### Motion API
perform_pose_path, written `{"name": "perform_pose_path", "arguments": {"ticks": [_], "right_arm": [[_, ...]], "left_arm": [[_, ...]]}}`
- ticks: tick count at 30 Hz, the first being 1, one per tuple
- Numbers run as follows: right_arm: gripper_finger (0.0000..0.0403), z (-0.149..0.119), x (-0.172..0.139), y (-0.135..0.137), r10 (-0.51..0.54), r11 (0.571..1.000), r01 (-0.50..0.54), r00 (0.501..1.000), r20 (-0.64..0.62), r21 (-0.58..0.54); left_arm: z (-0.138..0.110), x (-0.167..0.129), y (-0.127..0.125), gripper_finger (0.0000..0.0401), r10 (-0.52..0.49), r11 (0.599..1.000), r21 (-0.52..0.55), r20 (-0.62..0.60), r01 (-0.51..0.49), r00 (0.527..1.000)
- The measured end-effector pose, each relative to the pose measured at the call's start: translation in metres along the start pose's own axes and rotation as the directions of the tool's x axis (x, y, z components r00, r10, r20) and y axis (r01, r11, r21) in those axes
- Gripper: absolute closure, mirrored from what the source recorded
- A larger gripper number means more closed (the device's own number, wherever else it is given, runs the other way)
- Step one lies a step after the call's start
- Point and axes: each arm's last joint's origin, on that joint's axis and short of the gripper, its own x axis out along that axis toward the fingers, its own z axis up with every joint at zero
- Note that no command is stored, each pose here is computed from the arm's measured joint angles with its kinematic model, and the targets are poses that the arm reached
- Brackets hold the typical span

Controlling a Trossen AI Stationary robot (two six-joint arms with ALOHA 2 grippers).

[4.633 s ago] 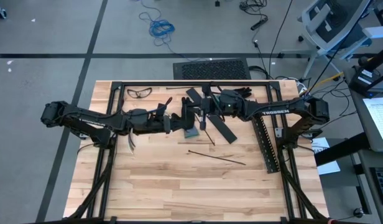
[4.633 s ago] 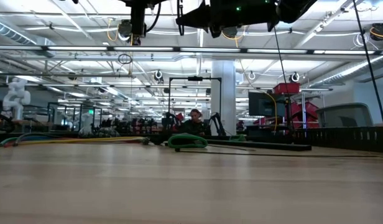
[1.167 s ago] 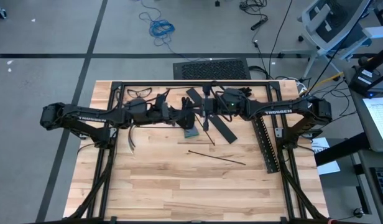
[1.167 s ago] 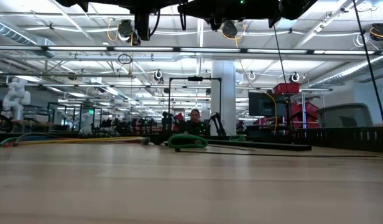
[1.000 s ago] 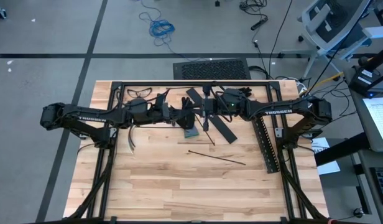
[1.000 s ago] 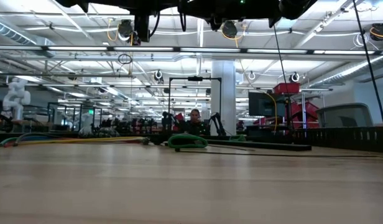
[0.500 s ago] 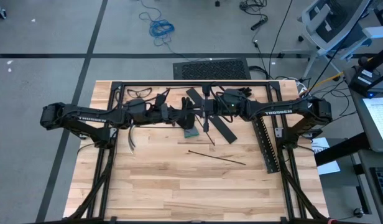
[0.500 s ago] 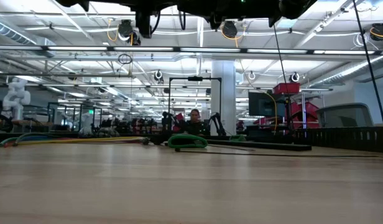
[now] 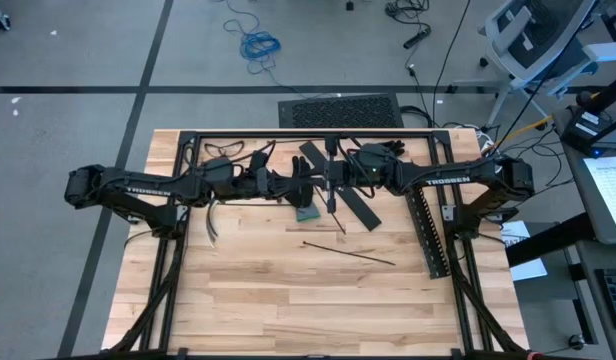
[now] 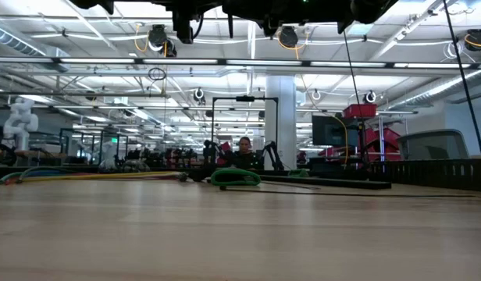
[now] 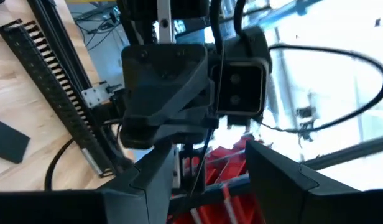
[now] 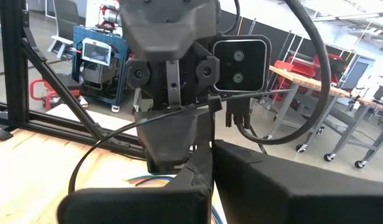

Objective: Ziptie cables
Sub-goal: Wrap the black zip tie on the cable

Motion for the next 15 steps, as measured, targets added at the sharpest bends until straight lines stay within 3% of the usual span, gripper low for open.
{"name": "perform_pose_path", "arguments": {"ticks": [15], "right_arm": [[0.0403,0.0004,0.0001,-0.0004,-0.006,1.000,0.006,1.000,0.000,-0.002]], "left_arm": [[0.0075,-0.0051,0.0025,0.0206,0.032,0.993,0.112,-0.027,-0.029,0.999]]}}
